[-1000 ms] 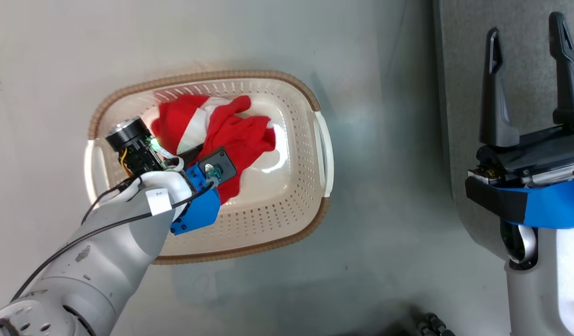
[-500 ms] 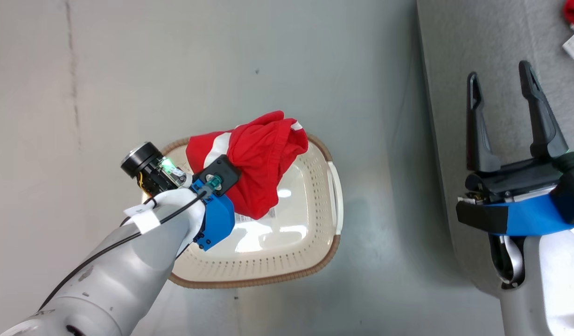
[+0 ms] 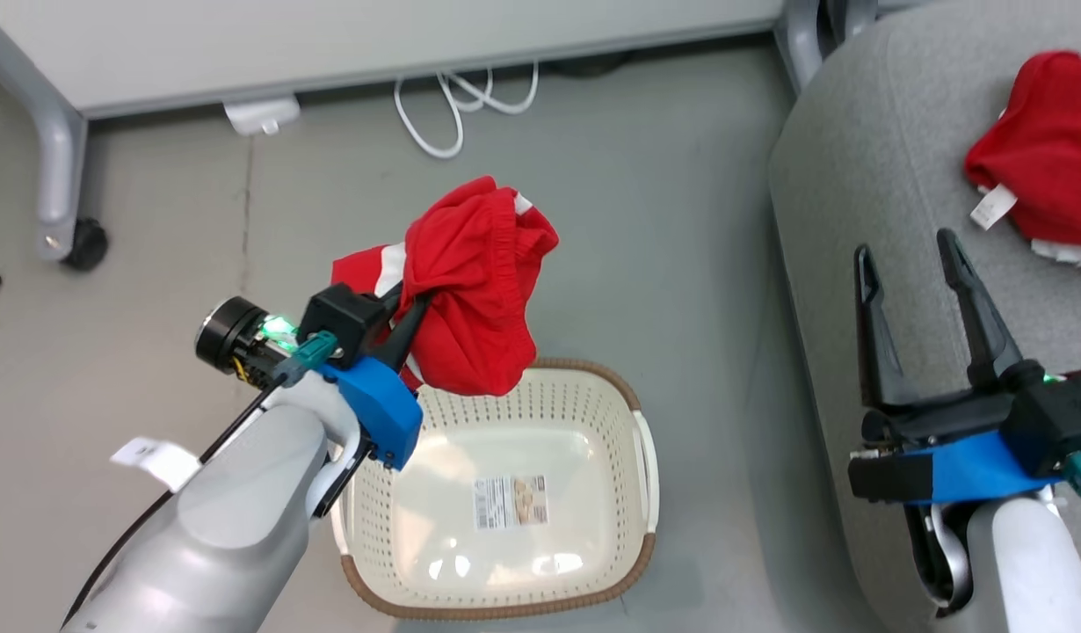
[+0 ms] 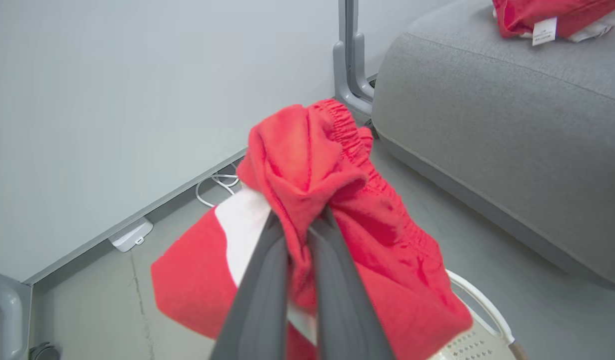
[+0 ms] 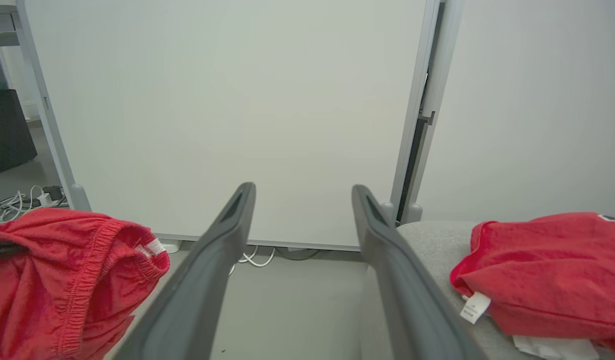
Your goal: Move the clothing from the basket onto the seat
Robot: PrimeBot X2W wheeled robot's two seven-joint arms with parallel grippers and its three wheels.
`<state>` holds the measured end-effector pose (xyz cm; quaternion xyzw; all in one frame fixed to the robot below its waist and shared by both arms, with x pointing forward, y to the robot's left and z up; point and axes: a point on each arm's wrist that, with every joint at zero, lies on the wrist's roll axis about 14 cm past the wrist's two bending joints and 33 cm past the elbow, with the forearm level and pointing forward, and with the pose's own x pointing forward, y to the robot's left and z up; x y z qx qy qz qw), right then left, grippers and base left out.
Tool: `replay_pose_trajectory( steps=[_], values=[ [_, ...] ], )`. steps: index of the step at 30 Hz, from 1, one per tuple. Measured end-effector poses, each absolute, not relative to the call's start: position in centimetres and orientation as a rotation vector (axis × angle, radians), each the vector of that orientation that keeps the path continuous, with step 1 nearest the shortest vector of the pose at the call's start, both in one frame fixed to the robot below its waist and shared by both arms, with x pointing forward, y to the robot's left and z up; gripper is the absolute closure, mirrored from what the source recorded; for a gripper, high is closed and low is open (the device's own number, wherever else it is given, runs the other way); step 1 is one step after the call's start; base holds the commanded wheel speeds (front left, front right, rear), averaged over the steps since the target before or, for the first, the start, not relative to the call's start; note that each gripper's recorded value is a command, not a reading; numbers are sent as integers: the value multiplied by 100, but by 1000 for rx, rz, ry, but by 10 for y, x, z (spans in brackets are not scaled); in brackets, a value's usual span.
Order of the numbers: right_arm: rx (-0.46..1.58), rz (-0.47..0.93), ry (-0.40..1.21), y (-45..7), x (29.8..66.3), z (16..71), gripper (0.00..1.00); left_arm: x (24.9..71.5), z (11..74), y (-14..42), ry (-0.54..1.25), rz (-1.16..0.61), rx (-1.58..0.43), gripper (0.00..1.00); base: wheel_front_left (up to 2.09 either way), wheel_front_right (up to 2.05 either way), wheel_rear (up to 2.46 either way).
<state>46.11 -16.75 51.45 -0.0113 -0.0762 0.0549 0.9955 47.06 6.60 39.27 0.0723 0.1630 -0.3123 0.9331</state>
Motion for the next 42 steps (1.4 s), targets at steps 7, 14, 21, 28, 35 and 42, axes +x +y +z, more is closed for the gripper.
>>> replay_pose_trajectory(
  steps=[7, 14, 21, 28, 35, 42],
  values=[
    [-8, 111, -190, -166, 438, 535, 0, 469, 460, 77, 150, -559, 73, 100, 0, 0, 0],
    [10, 118, -224, -164, 417, 551, 0, 460, 514, 84, 0, -501, 22, 100, 0, 0, 0],
    [24, 126, -245, -161, 397, 561, 0, 441, 549, 72, -99, -528, 17, 100, 0, 0, 0],
    [33, 124, -250, -162, 389, 562, 0, 432, 569, 63, -155, -547, 15, 100, 0, 0, 0],
    [14, 219, -284, -130, 391, 574, 0, 432, 569, 62, -159, -553, 12, 100, 0, 0, 0],
    [-49, 489, -326, -49, 389, 585, 0, 437, 571, 61, -164, -553, 11, 100, 0, 0, 0]
  ],
)
